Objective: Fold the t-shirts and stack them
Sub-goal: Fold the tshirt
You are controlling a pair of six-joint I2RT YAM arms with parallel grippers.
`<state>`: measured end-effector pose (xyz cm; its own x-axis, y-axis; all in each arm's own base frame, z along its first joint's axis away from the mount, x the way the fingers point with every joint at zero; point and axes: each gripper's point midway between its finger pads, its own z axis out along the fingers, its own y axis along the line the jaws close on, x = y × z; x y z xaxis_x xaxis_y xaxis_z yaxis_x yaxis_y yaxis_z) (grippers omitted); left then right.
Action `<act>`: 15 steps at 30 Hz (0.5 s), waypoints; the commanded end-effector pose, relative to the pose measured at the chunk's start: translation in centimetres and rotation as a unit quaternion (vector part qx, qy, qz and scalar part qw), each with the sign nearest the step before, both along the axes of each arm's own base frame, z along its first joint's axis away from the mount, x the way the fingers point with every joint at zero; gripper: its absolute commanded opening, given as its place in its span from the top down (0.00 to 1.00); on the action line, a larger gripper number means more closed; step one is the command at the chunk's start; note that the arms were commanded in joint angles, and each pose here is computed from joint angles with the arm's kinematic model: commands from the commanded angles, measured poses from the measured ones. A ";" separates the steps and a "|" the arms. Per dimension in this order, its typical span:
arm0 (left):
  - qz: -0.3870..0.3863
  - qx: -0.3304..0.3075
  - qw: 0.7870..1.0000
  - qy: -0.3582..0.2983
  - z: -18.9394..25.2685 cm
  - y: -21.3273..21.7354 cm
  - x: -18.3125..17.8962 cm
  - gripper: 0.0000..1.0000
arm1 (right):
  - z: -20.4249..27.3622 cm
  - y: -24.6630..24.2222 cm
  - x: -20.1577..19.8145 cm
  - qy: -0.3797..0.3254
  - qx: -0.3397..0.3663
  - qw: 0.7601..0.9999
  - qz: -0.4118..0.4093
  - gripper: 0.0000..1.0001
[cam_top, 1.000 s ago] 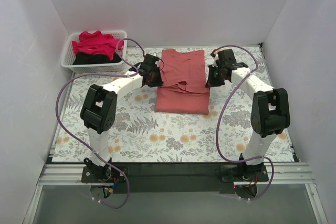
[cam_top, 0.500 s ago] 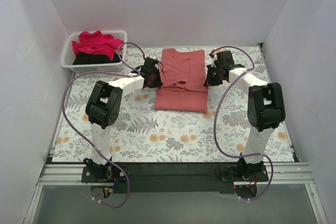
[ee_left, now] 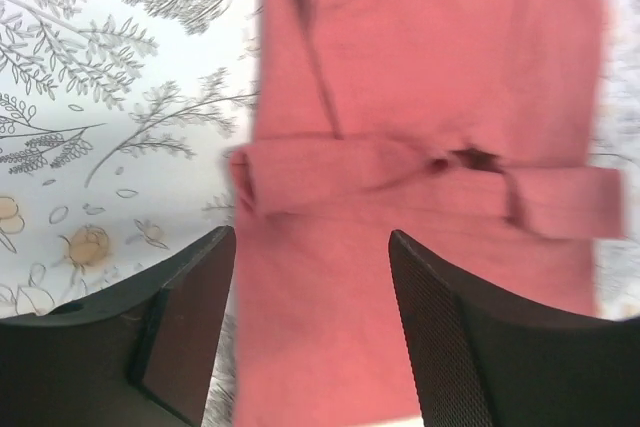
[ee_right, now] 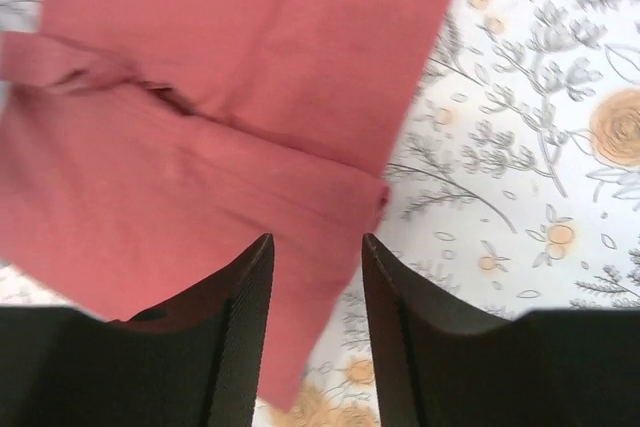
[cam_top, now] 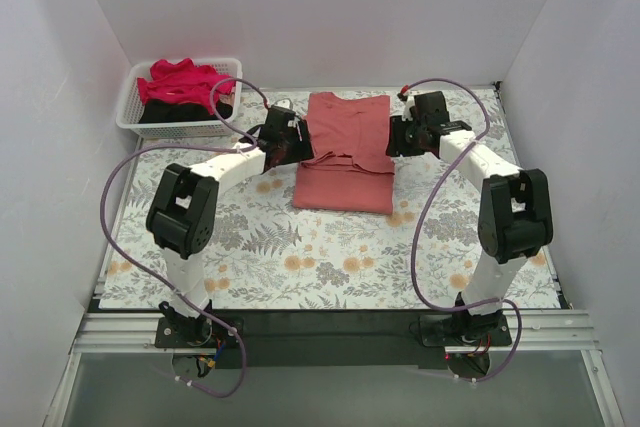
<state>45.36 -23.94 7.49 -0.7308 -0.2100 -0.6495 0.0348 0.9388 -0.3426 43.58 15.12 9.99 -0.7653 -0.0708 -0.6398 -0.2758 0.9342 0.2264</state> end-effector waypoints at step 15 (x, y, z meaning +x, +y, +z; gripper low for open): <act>-0.058 -0.055 0.992 0.101 -4.4 -5.5 -11.0 0.94 | -1.7 11.1 -3.1 -0.028 0.039 0.985 0.164 0.89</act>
